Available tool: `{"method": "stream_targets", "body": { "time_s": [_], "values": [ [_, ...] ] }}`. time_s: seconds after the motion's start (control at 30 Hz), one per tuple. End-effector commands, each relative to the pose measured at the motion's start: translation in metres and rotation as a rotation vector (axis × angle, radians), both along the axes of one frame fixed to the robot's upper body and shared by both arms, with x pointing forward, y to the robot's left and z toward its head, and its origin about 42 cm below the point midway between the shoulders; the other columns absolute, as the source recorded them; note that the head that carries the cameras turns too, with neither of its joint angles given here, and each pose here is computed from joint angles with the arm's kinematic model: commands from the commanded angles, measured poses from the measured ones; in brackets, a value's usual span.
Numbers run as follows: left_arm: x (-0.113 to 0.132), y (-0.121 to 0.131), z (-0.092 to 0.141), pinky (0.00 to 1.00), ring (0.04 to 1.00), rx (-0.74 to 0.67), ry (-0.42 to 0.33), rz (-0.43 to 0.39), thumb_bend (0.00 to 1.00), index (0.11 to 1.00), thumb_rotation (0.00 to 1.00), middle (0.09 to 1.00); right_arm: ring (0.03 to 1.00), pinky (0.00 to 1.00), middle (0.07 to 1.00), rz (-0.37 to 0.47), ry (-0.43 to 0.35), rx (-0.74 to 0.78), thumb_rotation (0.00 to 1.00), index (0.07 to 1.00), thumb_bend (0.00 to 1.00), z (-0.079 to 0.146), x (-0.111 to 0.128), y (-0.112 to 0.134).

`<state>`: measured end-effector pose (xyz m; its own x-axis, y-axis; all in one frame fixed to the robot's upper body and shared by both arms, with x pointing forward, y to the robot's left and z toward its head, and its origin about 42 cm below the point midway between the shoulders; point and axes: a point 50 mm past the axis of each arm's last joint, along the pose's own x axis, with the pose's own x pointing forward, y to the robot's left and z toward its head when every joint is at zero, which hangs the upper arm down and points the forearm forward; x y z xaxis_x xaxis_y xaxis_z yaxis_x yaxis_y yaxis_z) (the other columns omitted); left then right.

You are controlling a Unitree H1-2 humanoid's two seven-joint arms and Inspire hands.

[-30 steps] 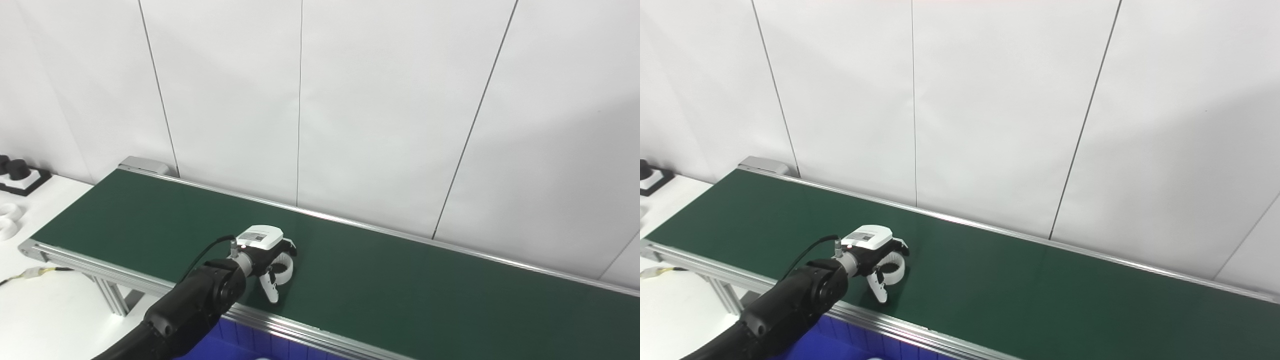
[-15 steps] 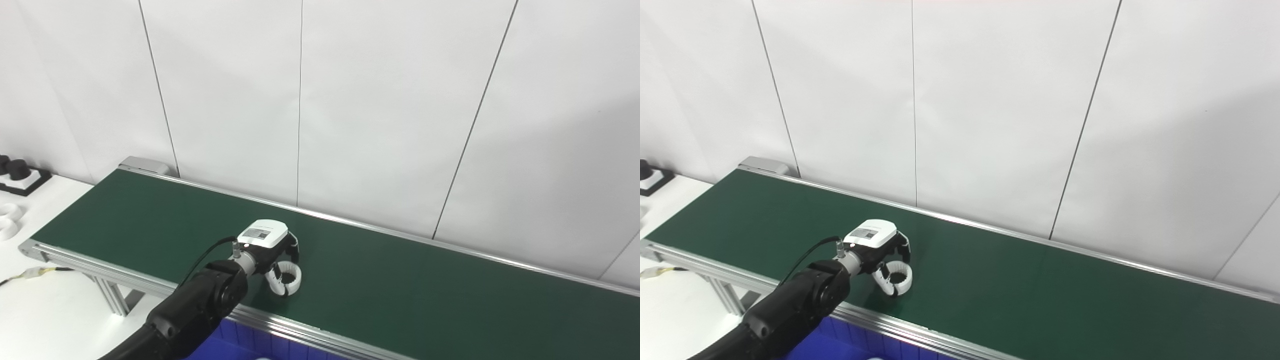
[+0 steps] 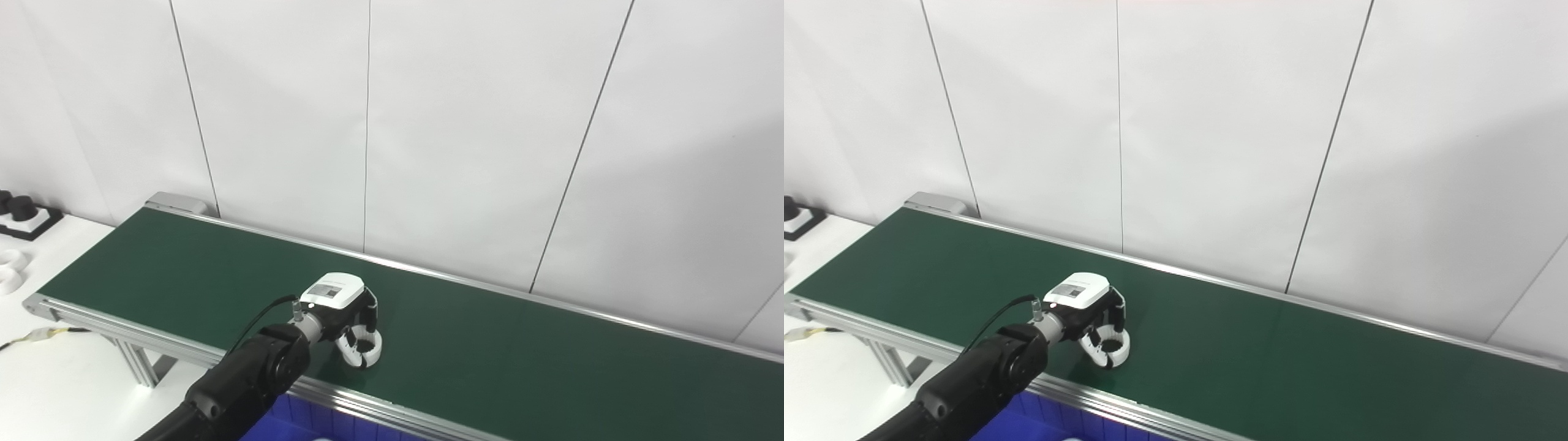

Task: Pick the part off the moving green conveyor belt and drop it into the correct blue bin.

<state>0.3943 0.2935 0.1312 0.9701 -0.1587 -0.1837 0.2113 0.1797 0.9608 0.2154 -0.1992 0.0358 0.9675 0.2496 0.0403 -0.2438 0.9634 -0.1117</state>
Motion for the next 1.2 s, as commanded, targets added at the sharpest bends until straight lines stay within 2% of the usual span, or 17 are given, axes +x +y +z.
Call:
{"method": "stream_targets", "body": {
  "time_s": [0.0,0.27,0.5,0.63,0.9,1.03,1.17],
  "values": [
    [0.004,0.003,0.015,0.65,0.48,0.013,-0.061,-0.009,0.5,0.486,0.0,0.472,0.801,0.72,0.841,-0.005,-0.041,0.016,0.78,0.916,0.32,0.01,0.003,0.0],
    [0.001,0.0,0.018,0.64,0.475,-0.001,-0.078,-0.018,0.5,0.485,0.0,0.481,0.797,0.72,0.838,-0.002,-0.041,0.016,0.79,0.915,0.33,0.009,0.004,-0.001],
    [-0.006,-0.008,0.039,0.68,0.512,-0.052,-0.119,-0.044,0.5,0.45,0.0,0.494,0.792,0.71,0.836,-0.001,-0.046,0.003,0.8,0.913,0.33,0.008,0.004,-0.001],
    [-0.017,-0.015,0.058,0.69,0.485,-0.066,-0.161,-0.07,0.5,0.475,0.0,0.481,0.792,0.7,0.835,-0.001,-0.047,0.003,0.8,0.914,0.33,0.009,0.004,-0.001],
    [-0.043,-0.024,0.09,0.59,0.463,-0.186,-0.237,-0.12,0.51,0.485,0.0,0.468,0.802,0.72,0.839,-0.006,-0.037,0.009,0.8,0.917,0.35,0.008,0.005,-0.002],
    [-0.059,-0.029,0.104,0.62,0.467,-0.244,-0.255,-0.139,0.5,0.484,0.0,0.458,0.793,0.7,0.834,-0.009,-0.038,0.004,0.79,0.914,0.33,0.009,0.006,-0.001],
    [-0.076,-0.035,0.115,0.62,0.457,-0.279,-0.265,-0.165,0.5,0.496,0.0,0.447,0.788,0.7,0.831,-0.007,-0.035,0.008,0.8,0.91,0.36,0.008,0.006,-0.002]
  ]
}}
